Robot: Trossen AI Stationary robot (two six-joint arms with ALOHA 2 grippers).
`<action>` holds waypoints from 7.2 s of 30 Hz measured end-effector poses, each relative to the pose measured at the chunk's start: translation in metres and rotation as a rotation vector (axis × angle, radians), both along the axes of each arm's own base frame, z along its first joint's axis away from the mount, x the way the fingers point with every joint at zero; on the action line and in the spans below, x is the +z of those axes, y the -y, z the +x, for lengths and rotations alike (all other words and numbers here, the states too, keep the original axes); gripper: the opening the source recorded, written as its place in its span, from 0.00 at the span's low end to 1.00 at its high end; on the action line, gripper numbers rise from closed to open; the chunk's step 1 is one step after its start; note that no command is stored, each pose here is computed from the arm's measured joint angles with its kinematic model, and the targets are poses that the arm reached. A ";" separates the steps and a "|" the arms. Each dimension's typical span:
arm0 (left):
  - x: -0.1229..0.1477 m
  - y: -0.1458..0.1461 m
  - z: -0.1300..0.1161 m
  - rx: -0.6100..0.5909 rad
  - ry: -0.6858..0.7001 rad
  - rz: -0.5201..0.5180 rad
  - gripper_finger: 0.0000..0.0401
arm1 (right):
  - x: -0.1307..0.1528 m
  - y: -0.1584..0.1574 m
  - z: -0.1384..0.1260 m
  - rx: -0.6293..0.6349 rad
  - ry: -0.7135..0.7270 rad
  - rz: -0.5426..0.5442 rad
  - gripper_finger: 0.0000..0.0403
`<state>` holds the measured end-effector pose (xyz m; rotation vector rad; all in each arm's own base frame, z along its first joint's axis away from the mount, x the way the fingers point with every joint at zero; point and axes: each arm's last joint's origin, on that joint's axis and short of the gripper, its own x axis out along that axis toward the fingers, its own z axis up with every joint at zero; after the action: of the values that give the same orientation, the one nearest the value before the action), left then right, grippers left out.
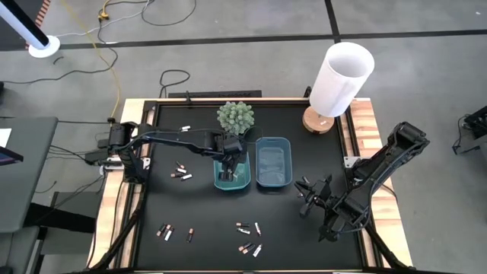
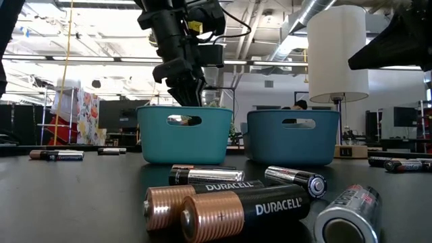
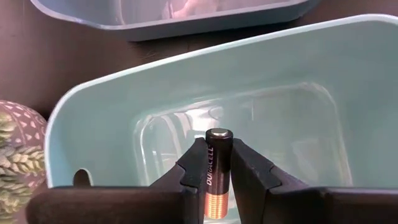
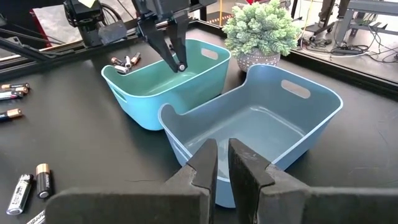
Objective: Sort batteries
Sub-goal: Put the black battery into the green bin, then put the white battery into the blue bin
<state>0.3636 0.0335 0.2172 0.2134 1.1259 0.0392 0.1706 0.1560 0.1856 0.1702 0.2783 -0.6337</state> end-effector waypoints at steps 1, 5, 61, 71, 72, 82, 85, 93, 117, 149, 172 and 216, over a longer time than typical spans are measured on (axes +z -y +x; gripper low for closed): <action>0.000 0.000 0.000 0.008 0.001 -0.005 0.15 | 0.000 0.000 0.000 0.000 0.000 0.000 0.15; 0.000 0.000 0.000 0.012 -0.002 -0.009 0.21 | 0.000 0.000 0.000 0.000 0.000 0.000 0.15; -0.043 -0.203 -0.193 0.547 -0.161 0.010 0.28 | 0.000 0.005 0.005 -0.027 -0.006 0.015 0.15; -0.062 -0.216 -0.205 0.565 -0.226 -0.029 0.20 | 0.000 0.005 0.005 -0.027 -0.009 0.017 0.15; -0.062 -0.217 -0.206 0.569 -0.225 -0.029 0.20 | 0.000 0.005 0.005 -0.026 -0.010 0.017 0.15; -0.053 -0.226 -0.210 0.622 -0.198 -0.037 0.19 | 0.000 0.005 0.005 -0.026 -0.012 0.016 0.15; -0.049 -0.225 -0.210 0.613 -0.205 -0.084 0.19 | 0.000 0.005 0.005 -0.026 -0.012 0.016 0.15; -0.049 -0.218 -0.209 0.622 -0.212 -0.174 0.19 | 0.000 0.005 0.005 -0.026 -0.012 0.016 0.15; -0.051 -0.201 -0.193 0.532 -0.255 -0.198 0.19 | 0.000 0.005 0.005 -0.026 -0.010 0.019 0.15; -0.042 -0.194 -0.174 0.571 -0.310 -0.083 0.10 | 0.000 0.005 0.005 -0.025 -0.011 0.020 0.15; 0.114 -0.049 -0.044 0.157 0.230 0.034 0.10 | -0.001 0.002 0.007 -0.010 -0.025 0.080 0.15; -0.047 -0.021 0.157 -0.047 0.084 -0.015 0.40 | -0.001 -0.004 0.003 0.028 -0.037 0.109 0.15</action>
<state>0.5203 0.0548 0.1698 0.2228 1.0373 -0.0020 0.1735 0.1604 0.1843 0.2588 0.3510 -0.5945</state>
